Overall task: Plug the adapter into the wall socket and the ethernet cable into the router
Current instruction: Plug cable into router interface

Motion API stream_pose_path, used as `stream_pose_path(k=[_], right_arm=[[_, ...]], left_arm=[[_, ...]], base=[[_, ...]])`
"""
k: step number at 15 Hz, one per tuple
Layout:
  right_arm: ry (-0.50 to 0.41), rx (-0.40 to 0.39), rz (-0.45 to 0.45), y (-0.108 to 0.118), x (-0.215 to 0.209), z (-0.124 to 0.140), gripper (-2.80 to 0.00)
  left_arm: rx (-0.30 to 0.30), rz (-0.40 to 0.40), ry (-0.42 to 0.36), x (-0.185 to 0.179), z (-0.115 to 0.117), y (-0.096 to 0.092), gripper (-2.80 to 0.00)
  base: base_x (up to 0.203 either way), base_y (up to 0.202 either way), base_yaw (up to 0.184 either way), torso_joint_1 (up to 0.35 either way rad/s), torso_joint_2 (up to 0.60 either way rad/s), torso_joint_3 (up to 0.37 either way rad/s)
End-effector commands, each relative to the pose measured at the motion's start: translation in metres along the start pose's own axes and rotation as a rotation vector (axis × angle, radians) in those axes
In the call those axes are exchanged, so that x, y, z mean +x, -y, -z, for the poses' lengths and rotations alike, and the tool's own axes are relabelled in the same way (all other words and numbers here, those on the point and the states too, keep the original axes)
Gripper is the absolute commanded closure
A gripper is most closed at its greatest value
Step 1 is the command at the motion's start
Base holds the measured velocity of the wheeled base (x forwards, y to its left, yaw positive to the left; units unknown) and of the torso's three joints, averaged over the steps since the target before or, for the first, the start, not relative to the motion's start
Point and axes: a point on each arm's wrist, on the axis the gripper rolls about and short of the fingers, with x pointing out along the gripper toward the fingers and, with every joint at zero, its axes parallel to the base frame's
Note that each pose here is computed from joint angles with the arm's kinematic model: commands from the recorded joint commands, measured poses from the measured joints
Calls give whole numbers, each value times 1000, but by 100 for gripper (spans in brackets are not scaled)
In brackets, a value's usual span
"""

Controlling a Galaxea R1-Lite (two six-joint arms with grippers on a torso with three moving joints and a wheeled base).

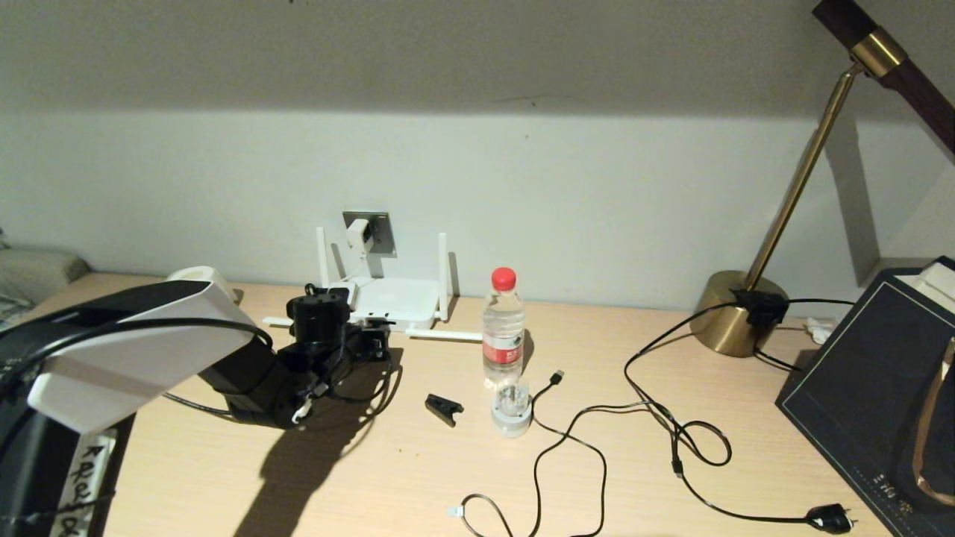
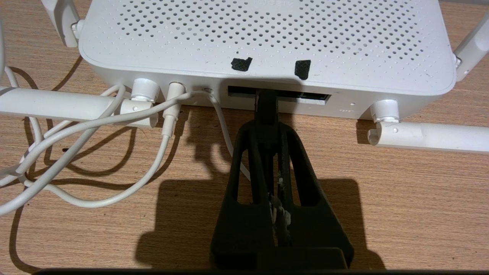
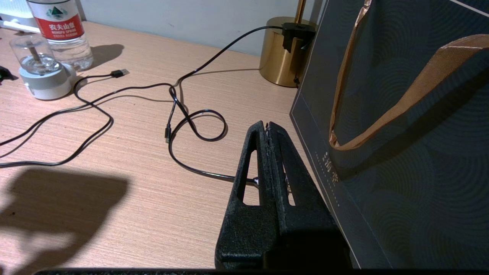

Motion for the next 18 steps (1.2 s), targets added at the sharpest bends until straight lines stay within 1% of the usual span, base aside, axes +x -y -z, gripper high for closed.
stream_pose_path(k=[1, 7, 12, 18], right_arm=[[-24, -1, -2, -1, 2, 6, 0], [-24, -1, -3, -1, 2, 6, 0], [-23, -1, -4, -1, 2, 6, 0], [-24, -1, -4, -1, 2, 6, 0]], left_arm=[[-1, -1, 5, 0, -1, 0, 0], [-2, -1, 8, 0, -1, 0, 0], [-7, -2, 26, 3, -6, 0, 0], [-6, 1, 20, 1, -5, 1, 0]], base=[[0, 0, 0, 0, 0, 0], [0, 0, 0, 0, 0, 0], [0, 0, 0, 0, 0, 0], [0, 0, 0, 0, 0, 0]])
